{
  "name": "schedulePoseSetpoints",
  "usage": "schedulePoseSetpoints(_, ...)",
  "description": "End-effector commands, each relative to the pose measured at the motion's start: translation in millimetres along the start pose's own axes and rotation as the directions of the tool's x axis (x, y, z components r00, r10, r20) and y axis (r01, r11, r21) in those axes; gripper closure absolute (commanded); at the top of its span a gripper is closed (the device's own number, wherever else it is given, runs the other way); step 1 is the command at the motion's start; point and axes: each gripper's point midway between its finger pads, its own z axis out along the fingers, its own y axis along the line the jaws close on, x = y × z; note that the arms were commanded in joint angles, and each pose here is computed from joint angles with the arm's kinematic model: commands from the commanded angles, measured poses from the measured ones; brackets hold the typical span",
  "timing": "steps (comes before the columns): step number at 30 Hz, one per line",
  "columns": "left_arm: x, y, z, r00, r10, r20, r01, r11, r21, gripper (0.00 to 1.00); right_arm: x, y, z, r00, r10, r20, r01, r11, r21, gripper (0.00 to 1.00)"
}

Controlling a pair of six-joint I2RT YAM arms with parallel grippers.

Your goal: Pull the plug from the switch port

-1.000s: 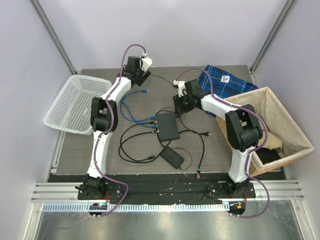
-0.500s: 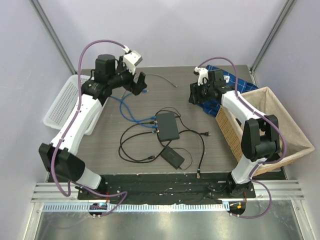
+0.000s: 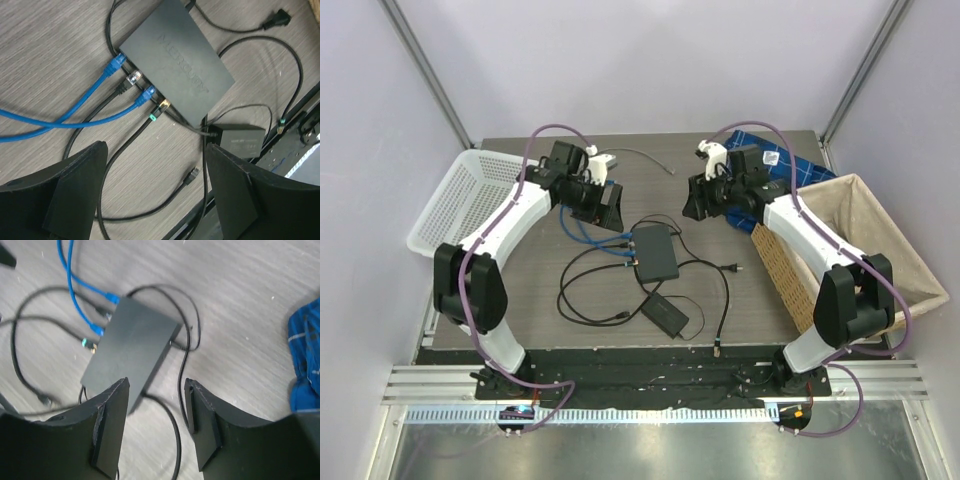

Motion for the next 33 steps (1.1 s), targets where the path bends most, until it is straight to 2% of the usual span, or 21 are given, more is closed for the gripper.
schedulePoseSetpoints(1,-32,-4,-1,0.990,-0.023,0.141,0.021,1.000,0.017,0.17,7,7,-14,0.990,-0.086,-0.114,0.087,0.996,0.001,0.44)
schedulePoseSetpoints(4,-30,12,18,0.991,-0.077,0.111,0.078,0.997,-0.002,0.19,18,18,-6,0.981,-0.054,-0.186,0.050,0.998,-0.029,0.44)
schedulePoseSetpoints(6,-24,16,30,0.991,-0.102,0.087,0.100,0.994,0.037,0.22,22,29,7,0.977,-0.086,-0.196,0.083,0.996,-0.027,0.43)
schedulePoseSetpoints(7,-27,19,34,0.989,-0.105,0.104,0.101,0.994,0.038,0.22,27,21,16,0.971,-0.096,-0.218,0.104,0.994,0.028,0.41)
schedulePoseSetpoints(11,-32,29,48,0.988,-0.097,0.123,0.094,0.995,0.033,0.23,16,25,34,0.979,-0.077,-0.187,0.097,0.990,0.101,0.36)
schedulePoseSetpoints(15,-36,37,61,0.989,-0.052,0.136,0.048,0.998,0.032,0.24,20,45,44,0.963,-0.127,-0.237,0.122,0.992,-0.037,0.36)
schedulePoseSetpoints(18,-40,38,67,0.988,-0.037,0.151,0.030,0.998,0.050,0.24,20,51,52,0.962,-0.118,-0.247,0.103,0.992,-0.073,0.44)
schedulePoseSetpoints(19,-37,40,74,0.990,-0.046,0.133,0.038,0.997,0.063,0.25,22,51,55,0.962,-0.106,-0.253,0.088,0.993,-0.079,0.54)
schedulePoseSetpoints(22,-39,45,82,0.991,-0.068,0.111,0.061,0.996,0.066,0.29,35,51,70,0.955,-0.078,-0.287,0.054,0.994,-0.091,0.68)
schedulePoseSetpoints(25,-38,58,86,0.991,-0.079,0.108,0.077,0.997,0.016,0.31,46,47,82,0.956,-0.055,-0.289,0.032,0.996,-0.084,0.69)
schedulePoseSetpoints(30,-29,66,86,0.985,-0.143,0.102,0.137,0.989,0.059,0.32,58,60,90,0.958,-0.078,-0.277,0.036,0.987,-0.155,0.71)
schedulePoseSetpoints(32,-28,68,86,0.984,-0.151,0.098,0.146,0.988,0.056,0.32,61,72,94,0.956,-0.088,-0.278,0.022,0.972,-0.235,0.76)
schedulePoseSetpoints(33,-26,71,87,0.981,-0.169,0.090,0.167,0.985,0.034,0.32,59,78,95,0.955,-0.134,-0.266,0.058,0.960,-0.275,0.84)
